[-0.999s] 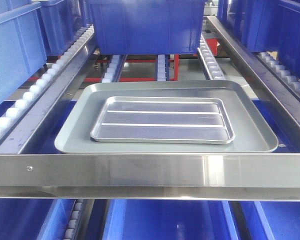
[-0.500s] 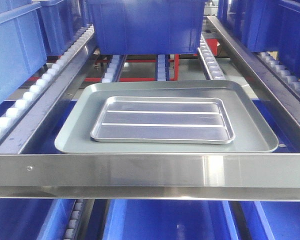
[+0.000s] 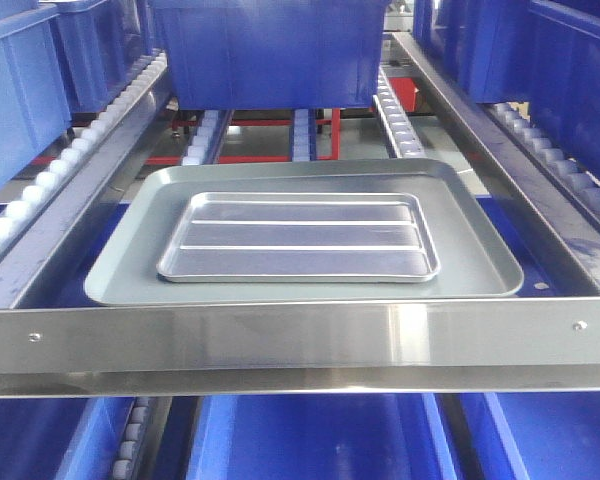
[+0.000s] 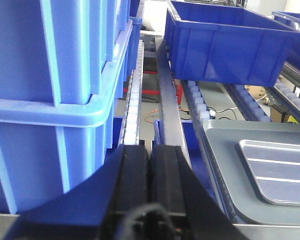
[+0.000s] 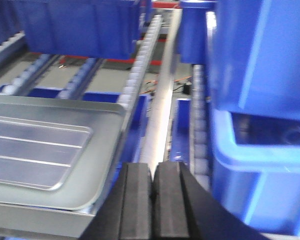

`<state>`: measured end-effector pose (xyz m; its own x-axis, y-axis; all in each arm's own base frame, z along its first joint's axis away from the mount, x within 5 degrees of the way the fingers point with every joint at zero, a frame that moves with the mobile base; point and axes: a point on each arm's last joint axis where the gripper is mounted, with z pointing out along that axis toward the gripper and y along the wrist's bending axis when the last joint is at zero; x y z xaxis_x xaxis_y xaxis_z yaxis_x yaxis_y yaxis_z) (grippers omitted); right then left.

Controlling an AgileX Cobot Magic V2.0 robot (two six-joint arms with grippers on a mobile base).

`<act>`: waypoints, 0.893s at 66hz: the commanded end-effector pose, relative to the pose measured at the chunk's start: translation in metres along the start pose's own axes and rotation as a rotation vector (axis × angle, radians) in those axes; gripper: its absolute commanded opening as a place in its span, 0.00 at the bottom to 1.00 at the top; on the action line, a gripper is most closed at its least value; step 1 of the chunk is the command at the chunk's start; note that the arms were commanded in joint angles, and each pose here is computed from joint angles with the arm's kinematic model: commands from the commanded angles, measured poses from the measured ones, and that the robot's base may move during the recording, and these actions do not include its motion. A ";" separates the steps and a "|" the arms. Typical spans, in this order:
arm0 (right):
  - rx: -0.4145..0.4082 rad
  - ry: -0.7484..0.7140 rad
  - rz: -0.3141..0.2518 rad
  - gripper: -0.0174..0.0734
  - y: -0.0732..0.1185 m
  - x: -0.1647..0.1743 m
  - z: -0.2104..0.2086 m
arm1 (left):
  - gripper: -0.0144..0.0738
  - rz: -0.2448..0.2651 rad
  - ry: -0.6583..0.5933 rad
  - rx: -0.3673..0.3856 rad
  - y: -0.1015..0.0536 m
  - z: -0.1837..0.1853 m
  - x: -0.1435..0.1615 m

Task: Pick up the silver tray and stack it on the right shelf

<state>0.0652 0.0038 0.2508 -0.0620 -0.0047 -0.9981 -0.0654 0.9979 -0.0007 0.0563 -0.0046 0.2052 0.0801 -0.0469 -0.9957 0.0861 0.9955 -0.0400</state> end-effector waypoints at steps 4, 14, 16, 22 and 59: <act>0.067 -0.180 -0.010 0.25 -0.003 0.017 -0.005 | 0.05 -0.003 -0.088 -0.005 0.001 -0.001 -0.003; 0.118 -0.212 -0.022 0.25 -0.006 0.036 -0.009 | 0.05 -0.003 -0.088 -0.005 0.001 -0.001 -0.003; 0.125 -0.216 -0.025 0.25 -0.006 0.036 -0.010 | 0.05 -0.003 -0.088 -0.005 0.001 -0.001 -0.003; 0.126 -0.207 -0.025 0.25 -0.006 0.037 -0.010 | 0.05 -0.003 -0.088 -0.005 0.001 -0.001 -0.003; 0.126 -0.204 -0.025 0.25 -0.006 0.037 -0.010 | 0.05 -0.003 -0.088 -0.005 0.001 -0.001 -0.003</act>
<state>0.0567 -0.0034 0.2000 0.0227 -0.0075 -0.9997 0.0583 0.9983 -0.0062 0.0563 -0.0046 0.2052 0.0808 -0.0470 -0.9956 0.0860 0.9955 -0.0400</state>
